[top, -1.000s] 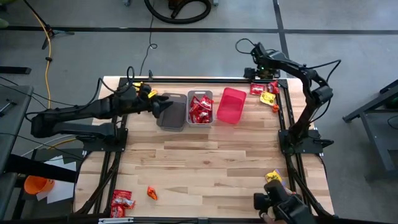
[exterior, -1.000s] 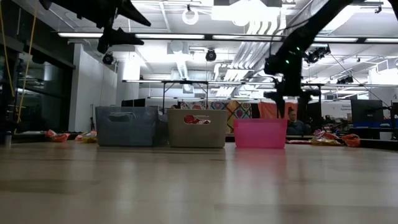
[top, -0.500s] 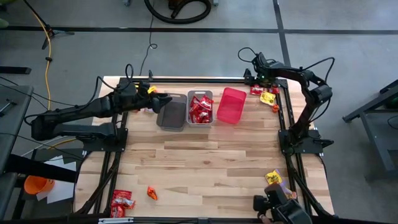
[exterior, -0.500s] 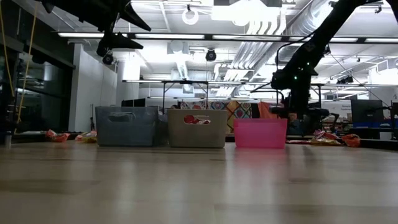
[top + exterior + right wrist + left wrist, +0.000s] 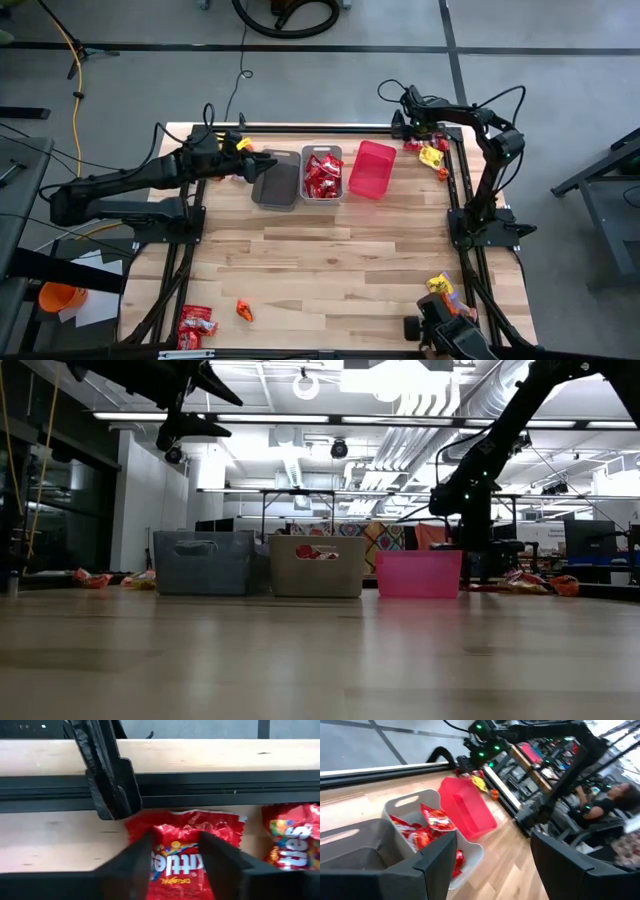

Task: Sort candy
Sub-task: Put the top right red candy into the gray bin

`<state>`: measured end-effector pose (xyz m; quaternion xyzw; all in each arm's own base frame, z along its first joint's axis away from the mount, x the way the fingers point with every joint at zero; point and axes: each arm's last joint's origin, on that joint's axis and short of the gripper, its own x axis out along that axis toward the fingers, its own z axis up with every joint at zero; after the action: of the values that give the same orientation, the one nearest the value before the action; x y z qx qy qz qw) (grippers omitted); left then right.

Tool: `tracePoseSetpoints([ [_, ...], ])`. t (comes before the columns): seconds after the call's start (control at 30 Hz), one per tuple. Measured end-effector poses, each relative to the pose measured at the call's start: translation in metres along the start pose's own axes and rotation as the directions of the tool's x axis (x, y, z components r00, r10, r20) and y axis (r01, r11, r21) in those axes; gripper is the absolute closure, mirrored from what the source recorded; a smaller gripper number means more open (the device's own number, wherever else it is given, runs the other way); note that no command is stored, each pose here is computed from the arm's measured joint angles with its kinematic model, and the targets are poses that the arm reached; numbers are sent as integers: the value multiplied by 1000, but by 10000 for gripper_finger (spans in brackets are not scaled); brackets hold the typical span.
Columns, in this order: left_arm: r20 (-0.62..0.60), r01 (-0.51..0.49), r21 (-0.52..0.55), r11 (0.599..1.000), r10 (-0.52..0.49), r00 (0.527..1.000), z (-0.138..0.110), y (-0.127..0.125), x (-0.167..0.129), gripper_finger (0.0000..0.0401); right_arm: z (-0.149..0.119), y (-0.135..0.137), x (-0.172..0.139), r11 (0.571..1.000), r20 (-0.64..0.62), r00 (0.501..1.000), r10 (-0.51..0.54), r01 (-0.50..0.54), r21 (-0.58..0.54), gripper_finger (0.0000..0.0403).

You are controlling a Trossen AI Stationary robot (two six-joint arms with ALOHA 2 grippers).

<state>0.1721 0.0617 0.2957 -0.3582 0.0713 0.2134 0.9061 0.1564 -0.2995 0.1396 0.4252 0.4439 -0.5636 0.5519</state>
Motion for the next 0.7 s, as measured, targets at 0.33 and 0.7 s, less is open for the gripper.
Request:
tracePoseSetpoints([
  [0.33,2,208,85,975,-209,978,15,-18,-30,160,-3,-6,-65,994,140,984,106,-102,-40,396],
  [0.7,116,193,206,959,-220,969,22,-21,-54,160,-58,41,-190,821,382,727,571,-497,-281,401],
])
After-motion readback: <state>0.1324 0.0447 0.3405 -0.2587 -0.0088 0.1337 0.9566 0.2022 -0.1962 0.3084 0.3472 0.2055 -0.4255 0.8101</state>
